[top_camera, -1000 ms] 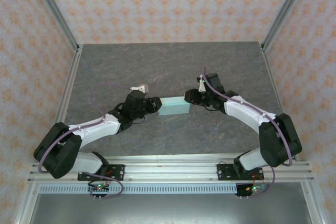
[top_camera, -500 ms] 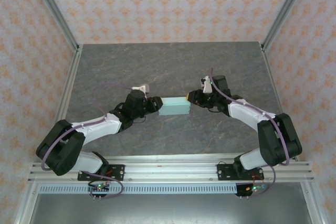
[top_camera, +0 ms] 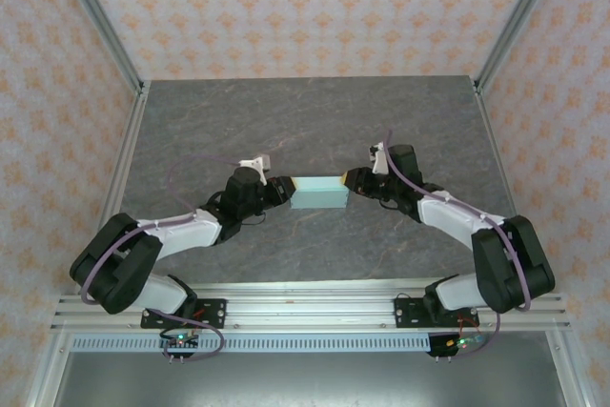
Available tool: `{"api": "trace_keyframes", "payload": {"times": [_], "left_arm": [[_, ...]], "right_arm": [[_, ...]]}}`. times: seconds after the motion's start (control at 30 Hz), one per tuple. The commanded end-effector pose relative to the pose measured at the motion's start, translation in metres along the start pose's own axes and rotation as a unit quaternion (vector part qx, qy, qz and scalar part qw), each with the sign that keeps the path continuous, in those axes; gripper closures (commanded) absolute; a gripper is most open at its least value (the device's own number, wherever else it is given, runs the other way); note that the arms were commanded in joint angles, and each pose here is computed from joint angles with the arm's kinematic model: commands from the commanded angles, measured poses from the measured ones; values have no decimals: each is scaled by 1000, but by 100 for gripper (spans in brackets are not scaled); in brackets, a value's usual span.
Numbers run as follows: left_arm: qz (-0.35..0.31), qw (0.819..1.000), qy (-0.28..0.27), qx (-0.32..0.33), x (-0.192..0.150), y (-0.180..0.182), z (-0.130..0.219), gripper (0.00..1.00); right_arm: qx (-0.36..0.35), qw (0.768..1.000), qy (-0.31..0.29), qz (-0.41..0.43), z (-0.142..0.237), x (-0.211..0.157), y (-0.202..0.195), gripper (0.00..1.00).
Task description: Fold the paper box
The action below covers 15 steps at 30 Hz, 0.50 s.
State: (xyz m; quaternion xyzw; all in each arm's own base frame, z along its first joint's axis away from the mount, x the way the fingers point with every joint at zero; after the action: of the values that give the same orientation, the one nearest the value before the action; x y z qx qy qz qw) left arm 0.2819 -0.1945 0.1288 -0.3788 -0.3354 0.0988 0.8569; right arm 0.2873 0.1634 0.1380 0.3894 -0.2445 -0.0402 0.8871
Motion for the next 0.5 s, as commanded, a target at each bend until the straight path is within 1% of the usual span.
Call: {"api": "trace_keyframes", "payload": {"times": [0.0, 0.13, 0.27, 0.37, 0.47], "left_arm": [[30, 977, 160, 139, -64, 62, 10, 66], [26, 979, 152, 134, -51, 56, 14, 57], [23, 978, 155, 139, -50, 58, 18, 56], [20, 975, 164, 148, -55, 63, 18, 58], [18, 973, 166, 156, -57, 67, 18, 58]], "right_arm": [[-120, 984, 119, -63, -8, -58, -51, 82], [-120, 985, 115, -56, -8, -50, -46, 81], [-119, 984, 125, -51, -8, -45, -41, 75], [-106, 984, 133, -48, -6, -40, -34, 71], [-94, 984, 142, -46, -7, -35, -26, 67]]}}
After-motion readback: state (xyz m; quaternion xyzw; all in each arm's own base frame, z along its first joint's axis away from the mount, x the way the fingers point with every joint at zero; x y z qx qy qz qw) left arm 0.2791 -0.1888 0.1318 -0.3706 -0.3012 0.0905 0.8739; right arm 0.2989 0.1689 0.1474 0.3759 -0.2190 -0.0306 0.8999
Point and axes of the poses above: each hand's point on the last joint's axis, 136 mm out from that joint toward the fingers, its own z axis back along the fingers, its own y axis along the line the jaws close on, x = y × z, the point moved 6 cm from there along z, back along the fingers, and after that the axes turned 2 degrees about -z, right-handed, at the moved point
